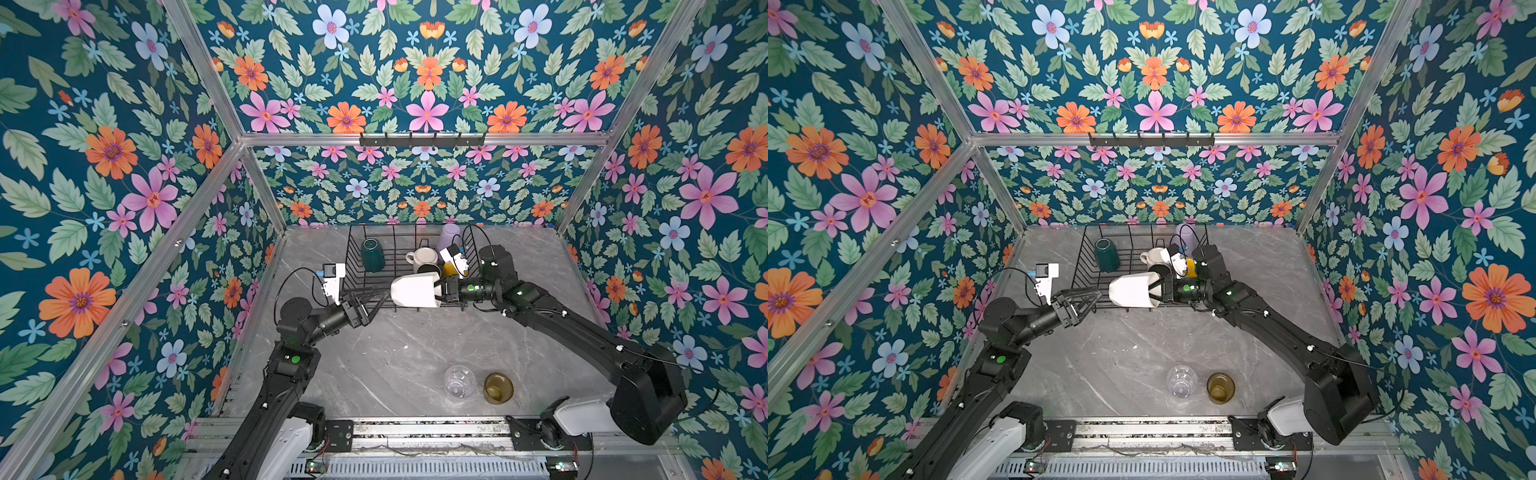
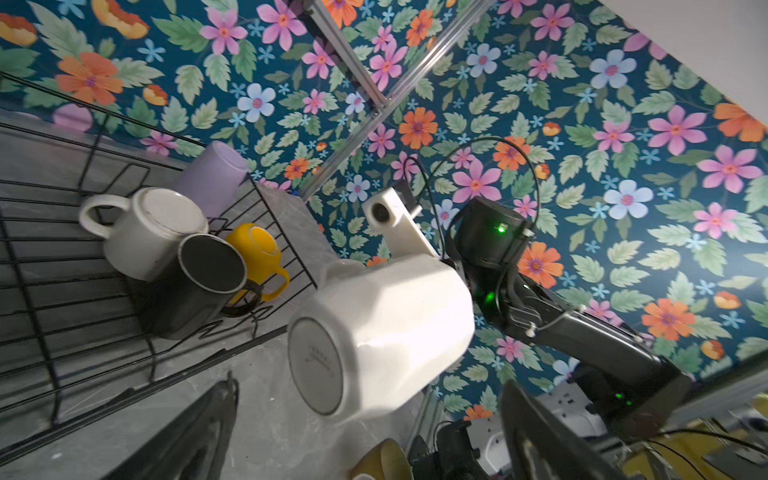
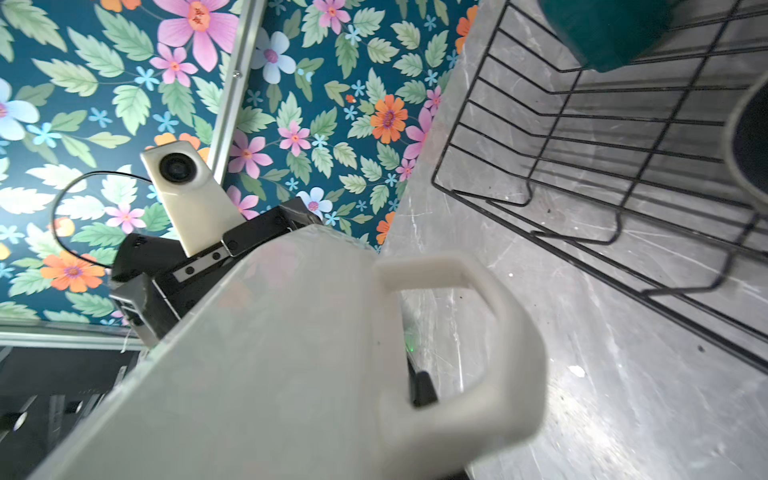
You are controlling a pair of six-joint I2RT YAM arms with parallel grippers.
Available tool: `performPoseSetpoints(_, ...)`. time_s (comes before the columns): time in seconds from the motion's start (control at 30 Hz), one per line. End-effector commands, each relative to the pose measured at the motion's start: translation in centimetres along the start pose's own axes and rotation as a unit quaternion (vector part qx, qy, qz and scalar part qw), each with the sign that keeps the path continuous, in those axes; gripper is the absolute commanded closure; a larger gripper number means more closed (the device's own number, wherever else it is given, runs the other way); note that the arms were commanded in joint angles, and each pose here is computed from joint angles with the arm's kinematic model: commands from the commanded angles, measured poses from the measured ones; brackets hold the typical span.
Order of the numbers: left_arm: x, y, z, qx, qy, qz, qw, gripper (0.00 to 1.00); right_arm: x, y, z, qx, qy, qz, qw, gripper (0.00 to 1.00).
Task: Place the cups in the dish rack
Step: 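Lift the white mug toward the left gripper while the left reaches toward it, then hold the white mug out while the left gripper grasps its body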
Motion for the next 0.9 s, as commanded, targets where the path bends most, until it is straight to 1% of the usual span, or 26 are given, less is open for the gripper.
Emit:
performPoseSetpoints(0.0, 0.3, -3.2, 0.1, -0.022, 0.013, 0.076, 0.997, 0.0, 0.0, 3.3, -1.8, 0.055, -0.018, -0.08, 0.995, 1.0)
performPoseSetpoints(0.23, 0.0, -3.0, 0.4, -0.014, 0.026, 0.083, 0.996, 0.0, -0.2, 5.1, -1.7, 0.089, -0.008, -0.119, 0.989, 1.0)
performPoseSetpoints(0.5, -0.1, -3.4, 0.8, -0.017, 0.04, 0.101, 0.994, 0.0, -1.5, 7.4, -0.2, 0.12, 0.026, -0.149, 0.981, 1.0)
performPoseSetpoints(0.63, 0.3, -4.2, 1.0, -0.021, 0.042, 0.124, 0.991, 0.0, -2.1, 7.6, -0.2, 0.123, 0.034, -0.155, 0.98, 1.0)
performPoseSetpoints(0.87, 0.3, -4.1, 1.3, -0.016, 0.049, 0.126, 0.991, 0.0, -3.2, 8.0, -0.3, 0.125, 0.045, -0.168, 0.977, 1.0)
Point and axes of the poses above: each gripper's point midway between its finger pads, its own x axis back along the fingers, its own y axis along the line the jaws close on, z = x × y, the point moved 1 cm from there along x, back along the fingers, and after that the axes turned 11 degrees about x, right-handed, at the moved point
